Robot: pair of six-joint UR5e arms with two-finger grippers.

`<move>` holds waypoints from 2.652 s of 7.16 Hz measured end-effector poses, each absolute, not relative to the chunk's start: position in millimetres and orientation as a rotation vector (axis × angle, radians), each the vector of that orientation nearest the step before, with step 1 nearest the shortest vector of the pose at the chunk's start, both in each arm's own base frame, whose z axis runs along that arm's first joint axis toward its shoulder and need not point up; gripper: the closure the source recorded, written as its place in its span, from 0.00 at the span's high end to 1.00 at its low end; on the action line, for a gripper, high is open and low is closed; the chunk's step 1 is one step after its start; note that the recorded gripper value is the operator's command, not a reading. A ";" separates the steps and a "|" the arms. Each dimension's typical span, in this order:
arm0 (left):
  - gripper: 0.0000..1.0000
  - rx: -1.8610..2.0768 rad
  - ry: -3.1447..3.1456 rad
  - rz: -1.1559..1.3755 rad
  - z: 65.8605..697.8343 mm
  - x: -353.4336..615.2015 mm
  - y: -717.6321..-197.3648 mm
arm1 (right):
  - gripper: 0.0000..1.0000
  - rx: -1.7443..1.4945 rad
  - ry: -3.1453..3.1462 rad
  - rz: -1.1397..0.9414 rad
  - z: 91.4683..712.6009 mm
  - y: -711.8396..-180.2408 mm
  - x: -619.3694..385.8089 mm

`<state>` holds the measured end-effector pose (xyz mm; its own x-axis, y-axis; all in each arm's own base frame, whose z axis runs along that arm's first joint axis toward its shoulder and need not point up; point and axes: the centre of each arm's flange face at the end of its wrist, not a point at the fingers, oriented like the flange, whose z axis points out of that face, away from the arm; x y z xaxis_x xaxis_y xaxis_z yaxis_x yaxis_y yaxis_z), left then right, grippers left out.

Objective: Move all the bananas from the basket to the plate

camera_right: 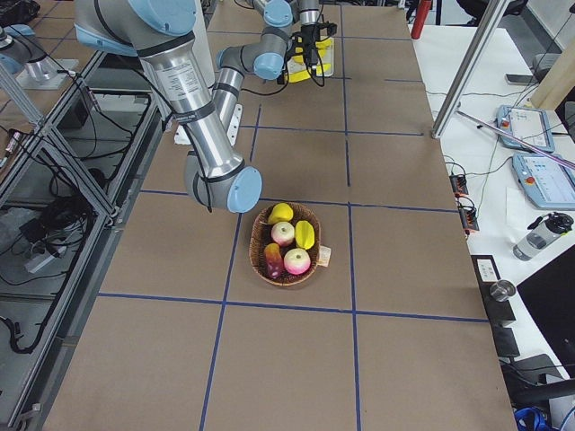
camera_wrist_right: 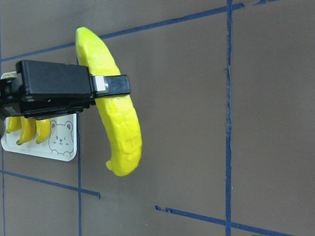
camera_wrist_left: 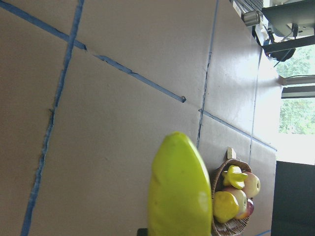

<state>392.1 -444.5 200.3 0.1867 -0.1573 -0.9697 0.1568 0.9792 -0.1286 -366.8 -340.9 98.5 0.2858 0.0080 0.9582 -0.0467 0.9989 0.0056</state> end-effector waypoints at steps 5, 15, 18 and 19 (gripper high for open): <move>0.00 -0.144 1.000 -0.296 441.4 293.3 -448.1 | 1.00 0.148 -1.174 0.179 153.1 -397.4 -307.2; 0.99 0.025 0.921 -0.202 489.4 236.9 -485.4 | 1.00 0.290 -0.828 -0.033 325.0 -489.7 -179.2; 0.99 0.164 0.802 0.026 533.9 111.8 -512.6 | 1.00 0.237 -0.831 -0.179 467.0 -544.0 -34.5; 0.99 0.161 0.753 0.070 550.2 62.0 -516.2 | 1.00 0.239 -0.823 -0.233 525.2 -541.6 13.3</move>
